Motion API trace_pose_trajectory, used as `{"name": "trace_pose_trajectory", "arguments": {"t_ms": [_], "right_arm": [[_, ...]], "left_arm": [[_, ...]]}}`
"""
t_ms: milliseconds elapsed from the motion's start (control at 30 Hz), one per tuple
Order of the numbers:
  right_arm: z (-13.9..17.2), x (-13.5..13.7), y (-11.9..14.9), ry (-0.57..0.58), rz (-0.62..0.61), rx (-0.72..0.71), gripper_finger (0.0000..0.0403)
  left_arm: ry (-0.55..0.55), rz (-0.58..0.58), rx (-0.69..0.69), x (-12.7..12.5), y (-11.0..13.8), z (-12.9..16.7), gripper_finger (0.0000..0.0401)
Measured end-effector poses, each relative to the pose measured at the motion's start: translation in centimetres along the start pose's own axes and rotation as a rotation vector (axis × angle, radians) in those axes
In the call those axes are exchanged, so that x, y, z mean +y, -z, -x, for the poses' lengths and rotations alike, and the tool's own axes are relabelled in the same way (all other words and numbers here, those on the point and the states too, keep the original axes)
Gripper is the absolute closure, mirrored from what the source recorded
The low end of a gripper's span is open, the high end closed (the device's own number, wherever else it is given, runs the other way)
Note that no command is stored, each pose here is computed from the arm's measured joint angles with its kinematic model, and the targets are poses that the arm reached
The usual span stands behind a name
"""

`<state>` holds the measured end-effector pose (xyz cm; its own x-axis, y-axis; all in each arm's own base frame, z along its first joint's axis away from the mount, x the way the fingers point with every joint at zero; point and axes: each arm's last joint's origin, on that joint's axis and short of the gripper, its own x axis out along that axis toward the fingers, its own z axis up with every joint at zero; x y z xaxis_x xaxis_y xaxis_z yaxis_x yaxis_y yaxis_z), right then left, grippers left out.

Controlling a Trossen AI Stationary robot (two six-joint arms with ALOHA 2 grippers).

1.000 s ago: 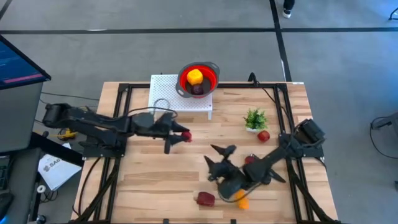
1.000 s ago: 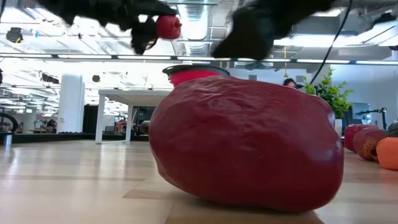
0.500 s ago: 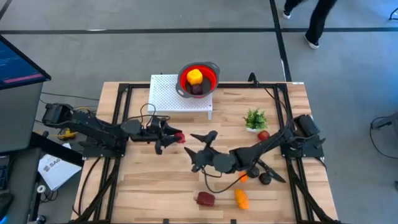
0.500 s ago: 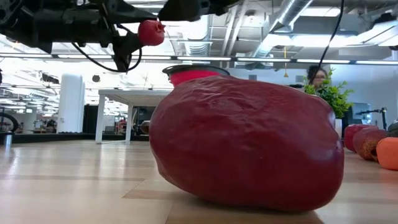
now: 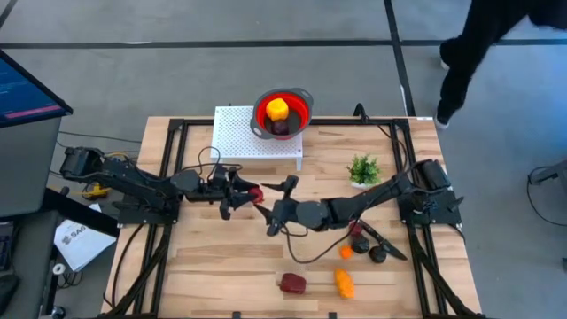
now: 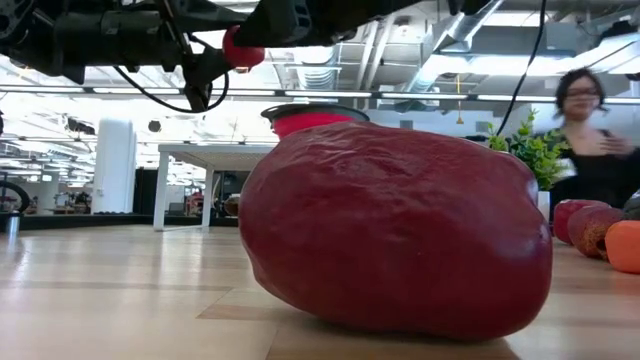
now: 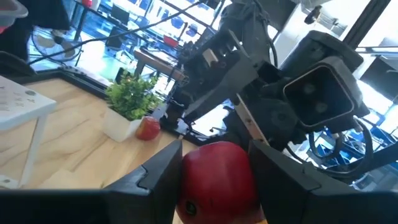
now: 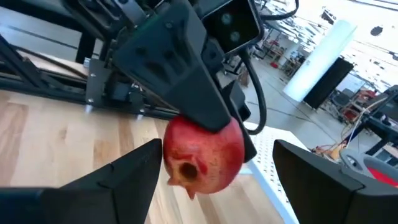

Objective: Pick & Place Fruit
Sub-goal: Put the bottom red pomegranate into the red strainer bowl on the shelf

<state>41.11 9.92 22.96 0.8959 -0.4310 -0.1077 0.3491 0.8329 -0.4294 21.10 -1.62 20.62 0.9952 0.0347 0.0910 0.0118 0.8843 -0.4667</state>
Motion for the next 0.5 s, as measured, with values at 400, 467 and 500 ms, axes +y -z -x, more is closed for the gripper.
{"name": "trace_pose_trajectory", "arguments": {"t_ms": [400,467,500], "right_arm": [[-0.72,-0.64,0.12,-0.066,-0.023,-0.032,0.0157],[-0.85,-0.76,0.19,-0.069,-0.023,-0.031,0.0186],[-0.88,-0.80,0.20,-0.075,-0.027,-0.031,0.0201]], "left_arm": [[0.014,0.004,-0.025,-0.13,-0.25,-0.01,0.0226],[0.015,0.005,-0.030,-0.15,-0.29,0.00,0.0225],[0.015,0.005,-0.029,-0.15,-0.29,0.00,0.0225]]}}
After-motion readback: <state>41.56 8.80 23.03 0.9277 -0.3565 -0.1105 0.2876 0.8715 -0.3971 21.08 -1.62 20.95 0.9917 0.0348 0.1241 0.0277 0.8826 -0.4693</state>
